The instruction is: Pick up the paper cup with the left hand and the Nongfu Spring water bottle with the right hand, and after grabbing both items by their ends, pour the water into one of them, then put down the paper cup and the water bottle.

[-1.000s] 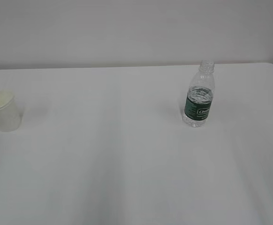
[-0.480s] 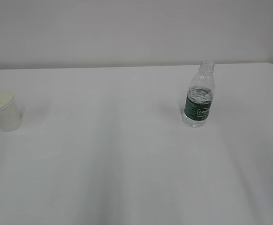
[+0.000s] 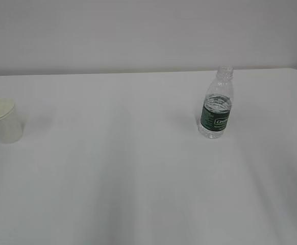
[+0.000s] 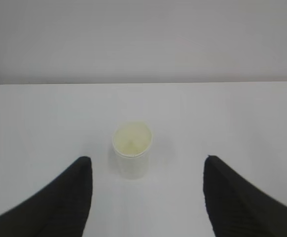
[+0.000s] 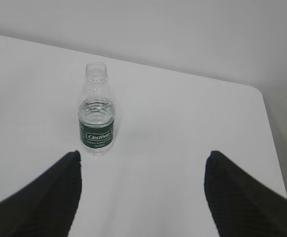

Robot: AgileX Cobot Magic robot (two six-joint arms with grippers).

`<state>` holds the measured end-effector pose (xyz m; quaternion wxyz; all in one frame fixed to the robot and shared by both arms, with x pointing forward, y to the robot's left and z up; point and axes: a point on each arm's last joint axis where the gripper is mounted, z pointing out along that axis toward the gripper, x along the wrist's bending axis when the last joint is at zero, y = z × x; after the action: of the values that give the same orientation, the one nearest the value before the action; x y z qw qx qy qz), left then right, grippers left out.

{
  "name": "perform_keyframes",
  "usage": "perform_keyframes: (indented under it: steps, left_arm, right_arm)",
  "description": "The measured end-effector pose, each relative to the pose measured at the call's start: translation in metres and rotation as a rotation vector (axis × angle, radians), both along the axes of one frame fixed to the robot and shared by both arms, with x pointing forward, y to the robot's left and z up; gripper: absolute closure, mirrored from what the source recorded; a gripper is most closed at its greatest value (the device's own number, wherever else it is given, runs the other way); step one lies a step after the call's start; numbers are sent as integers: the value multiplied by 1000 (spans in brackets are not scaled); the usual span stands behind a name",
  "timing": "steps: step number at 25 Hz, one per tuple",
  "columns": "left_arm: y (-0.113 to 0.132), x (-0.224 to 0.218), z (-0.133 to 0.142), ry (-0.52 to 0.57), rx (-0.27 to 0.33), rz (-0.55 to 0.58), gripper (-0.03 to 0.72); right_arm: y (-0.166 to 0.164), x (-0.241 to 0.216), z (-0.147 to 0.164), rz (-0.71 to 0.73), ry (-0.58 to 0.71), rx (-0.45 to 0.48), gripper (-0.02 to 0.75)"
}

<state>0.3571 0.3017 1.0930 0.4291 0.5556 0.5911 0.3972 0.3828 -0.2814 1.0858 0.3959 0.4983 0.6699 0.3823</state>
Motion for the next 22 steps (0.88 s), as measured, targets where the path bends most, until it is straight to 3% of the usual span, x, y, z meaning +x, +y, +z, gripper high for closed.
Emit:
perform_keyframes:
  steps: [15,22]
  left_arm:
    - [3,43,-13,31,0,15,183]
    - [4,70,-28,57,1,25,183]
  right_arm:
    - [4,35,-12,11,-13,-37,148]
    - [21,53,-23,88,-12,-47,148]
